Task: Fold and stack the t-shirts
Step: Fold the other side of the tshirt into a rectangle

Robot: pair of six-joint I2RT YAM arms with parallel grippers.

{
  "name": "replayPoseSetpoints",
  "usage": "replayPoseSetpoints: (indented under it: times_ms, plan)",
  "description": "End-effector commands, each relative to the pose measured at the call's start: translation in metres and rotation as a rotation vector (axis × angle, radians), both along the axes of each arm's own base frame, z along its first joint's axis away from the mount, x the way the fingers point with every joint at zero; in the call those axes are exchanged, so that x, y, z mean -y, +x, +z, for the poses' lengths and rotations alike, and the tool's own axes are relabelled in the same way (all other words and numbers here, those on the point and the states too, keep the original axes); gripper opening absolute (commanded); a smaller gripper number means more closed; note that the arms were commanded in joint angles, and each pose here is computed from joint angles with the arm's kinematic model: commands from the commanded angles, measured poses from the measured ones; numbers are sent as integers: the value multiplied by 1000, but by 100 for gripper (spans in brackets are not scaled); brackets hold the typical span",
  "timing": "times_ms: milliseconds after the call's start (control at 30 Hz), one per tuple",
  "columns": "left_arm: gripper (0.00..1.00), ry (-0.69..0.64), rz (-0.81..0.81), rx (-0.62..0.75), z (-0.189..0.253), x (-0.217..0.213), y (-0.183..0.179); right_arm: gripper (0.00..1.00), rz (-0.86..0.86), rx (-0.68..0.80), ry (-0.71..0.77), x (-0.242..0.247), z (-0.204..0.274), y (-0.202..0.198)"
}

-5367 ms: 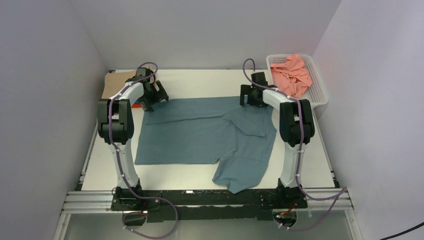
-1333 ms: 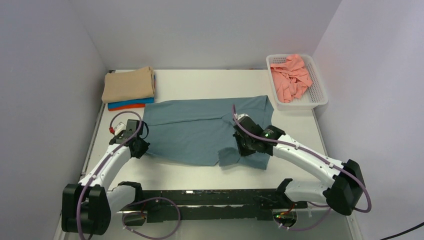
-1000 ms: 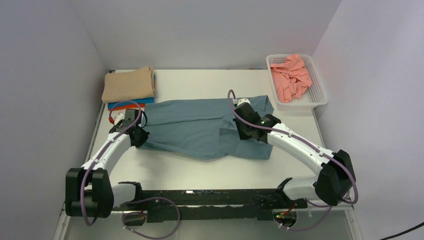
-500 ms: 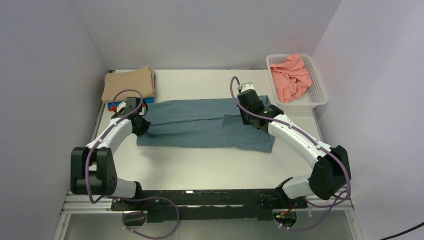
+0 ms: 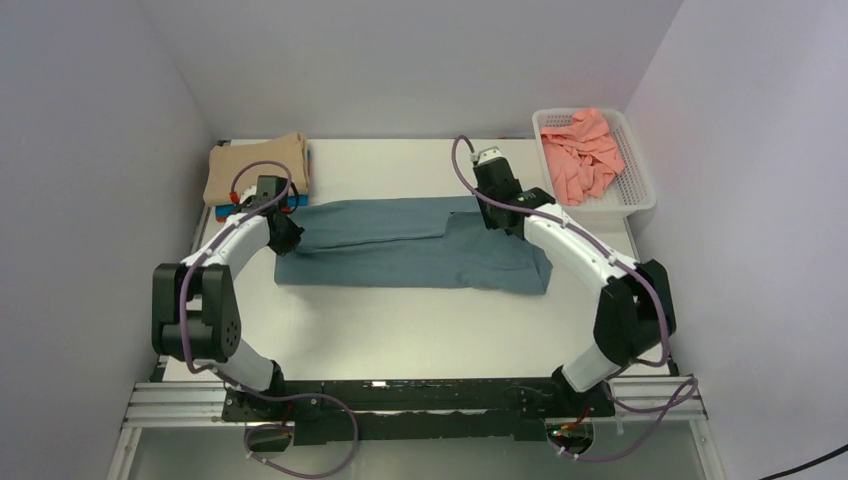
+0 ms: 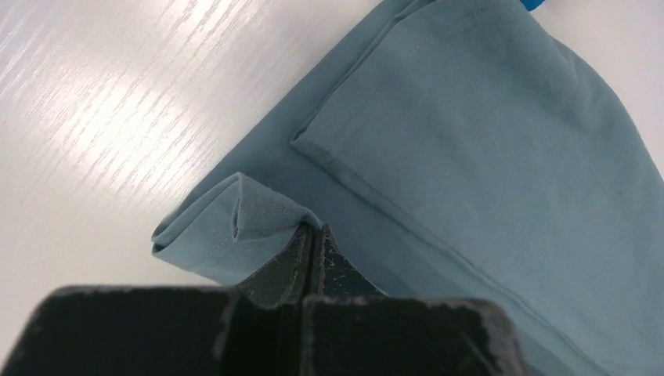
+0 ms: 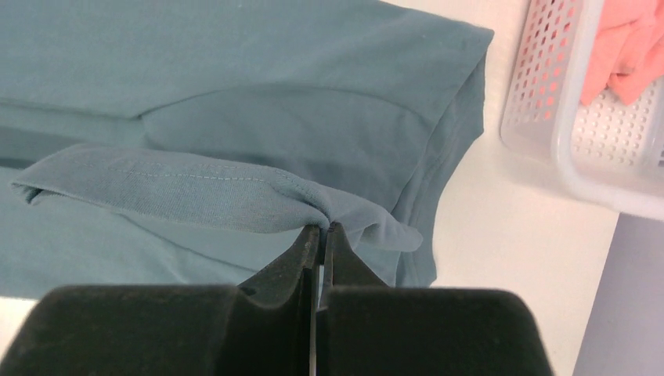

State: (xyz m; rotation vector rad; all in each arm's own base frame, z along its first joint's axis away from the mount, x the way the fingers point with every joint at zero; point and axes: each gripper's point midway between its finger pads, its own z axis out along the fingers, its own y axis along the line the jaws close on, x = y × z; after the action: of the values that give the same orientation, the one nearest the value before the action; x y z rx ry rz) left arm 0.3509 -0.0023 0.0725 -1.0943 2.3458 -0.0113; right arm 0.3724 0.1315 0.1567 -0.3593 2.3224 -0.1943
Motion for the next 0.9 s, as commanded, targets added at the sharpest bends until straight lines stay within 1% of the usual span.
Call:
replayPoseSetpoints:
  times_ms: [0, 33, 67, 100, 133, 167, 200, 233, 267, 300, 367, 400, 467, 533, 600, 633, 700, 767, 800, 867]
  plan:
    - [0, 36, -17, -12, -2, -6, 18, 0, -7, 57, 10, -2, 4, 42]
    - [0, 44, -8, -19, -4, -8, 21, 0, -22, 64, 5, -1, -1, 51]
    - [6, 52, -4, -27, -7, -9, 25, 0, -17, 76, -15, 0, -5, 60]
    - [19, 52, -11, -34, -9, -10, 28, 0, -22, 89, -27, 0, -12, 70]
    - [30, 40, -29, -45, -11, -8, 32, 0, -38, 95, -29, 1, -18, 80]
    - [36, 31, -50, -45, -12, -6, 36, 0, -52, 86, -30, 1, -26, 89]
    - [43, 26, -58, -46, -12, -4, 39, 6, -71, 85, -32, 1, -31, 97]
    - [54, 24, -64, -43, -11, -4, 41, 20, -89, 89, -42, 1, -35, 106]
    - [64, 23, -71, -35, -7, -3, 43, 36, -103, 84, -57, 2, -42, 113]
    - [73, 23, -75, -21, 0, -3, 44, 59, -120, 87, -58, 1, -42, 118]
    - [91, 18, -101, 17, 12, 0, 47, 94, -166, 100, -52, 2, -31, 121]
    - [98, 11, -117, 38, 19, 2, 47, 99, -173, 104, -44, 3, -27, 117]
    - [99, -14, -166, 67, 28, 11, 47, 100, -204, 139, -7, 7, -14, 106]
    - [100, -44, -220, 82, 31, 21, 45, 100, -237, 149, 57, 10, -8, 86]
    - [99, -77, -278, 92, 31, 34, 44, 100, -238, 118, 180, 2, -10, 61]
    - [100, -82, -302, 97, 30, 40, 46, 100, -214, 87, 249, -6, -17, 47]
    - [99, -104, -360, 99, 30, 55, 51, 100, -112, 54, 408, -32, -22, 26]
    - [99, -112, -407, 83, 28, 68, 55, 100, -12, 19, 518, -55, -27, 13]
    - [99, -113, -424, 77, 26, 74, 58, 100, 12, -2, 544, -62, -30, 11]
    - [99, -119, -457, 69, 21, 84, 61, 100, 25, -43, 545, -69, -39, 15]
